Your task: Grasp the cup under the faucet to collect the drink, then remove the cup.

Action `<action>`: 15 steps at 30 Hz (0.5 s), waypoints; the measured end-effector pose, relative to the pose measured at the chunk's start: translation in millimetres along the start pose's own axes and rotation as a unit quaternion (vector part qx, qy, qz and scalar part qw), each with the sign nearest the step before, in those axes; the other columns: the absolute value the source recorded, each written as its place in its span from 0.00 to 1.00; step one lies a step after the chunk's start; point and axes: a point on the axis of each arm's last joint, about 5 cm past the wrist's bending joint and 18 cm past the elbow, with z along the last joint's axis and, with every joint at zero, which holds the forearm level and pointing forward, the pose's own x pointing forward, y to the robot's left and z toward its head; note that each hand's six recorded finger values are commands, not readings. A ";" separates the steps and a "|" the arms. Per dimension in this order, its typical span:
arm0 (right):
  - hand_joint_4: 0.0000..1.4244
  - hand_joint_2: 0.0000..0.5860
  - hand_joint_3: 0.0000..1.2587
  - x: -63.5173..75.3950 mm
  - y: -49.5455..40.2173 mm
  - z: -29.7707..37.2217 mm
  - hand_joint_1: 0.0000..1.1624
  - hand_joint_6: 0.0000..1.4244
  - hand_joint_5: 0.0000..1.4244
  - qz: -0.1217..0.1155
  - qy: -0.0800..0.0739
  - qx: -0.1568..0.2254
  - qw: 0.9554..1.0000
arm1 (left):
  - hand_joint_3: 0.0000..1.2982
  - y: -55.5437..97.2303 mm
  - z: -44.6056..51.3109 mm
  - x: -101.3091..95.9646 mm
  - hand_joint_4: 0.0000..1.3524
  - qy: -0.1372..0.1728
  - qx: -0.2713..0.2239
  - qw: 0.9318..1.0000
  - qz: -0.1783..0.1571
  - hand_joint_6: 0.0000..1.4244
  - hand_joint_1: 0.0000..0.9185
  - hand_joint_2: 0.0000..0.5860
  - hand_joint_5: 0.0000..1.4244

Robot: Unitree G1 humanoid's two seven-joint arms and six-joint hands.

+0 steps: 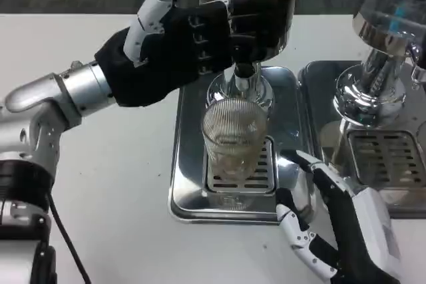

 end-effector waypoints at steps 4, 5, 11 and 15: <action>0.16 0.77 0.23 -0.8 0.1 -0.1 0.36 0.18 0.15 -0.002 0.003 0.004 1.000 | 0.22 0.3 -2.9 1.9 0.14 0.006 0.013 1.000 -0.003 0.07 0.00 0.28 0.14; 0.16 0.77 0.23 -0.9 0.0 -0.1 0.36 0.18 0.15 -0.003 0.004 0.007 1.000 | 0.23 0.2 -3.4 2.1 0.14 0.005 0.018 1.000 -0.004 0.06 0.00 0.28 0.14; 0.16 0.76 0.23 -1.0 -0.9 -0.7 0.36 0.18 0.15 -0.005 0.008 0.013 1.000 | 0.21 0.4 -1.1 2.6 0.13 0.009 0.064 0.998 -0.008 0.03 0.00 0.34 0.12; 0.16 0.76 0.23 -1.2 -1.5 -1.2 0.36 0.18 0.15 -0.005 0.009 0.015 1.000 | 0.20 -0.6 1.2 3.5 0.12 0.015 0.110 0.994 -0.014 0.03 0.00 0.35 0.11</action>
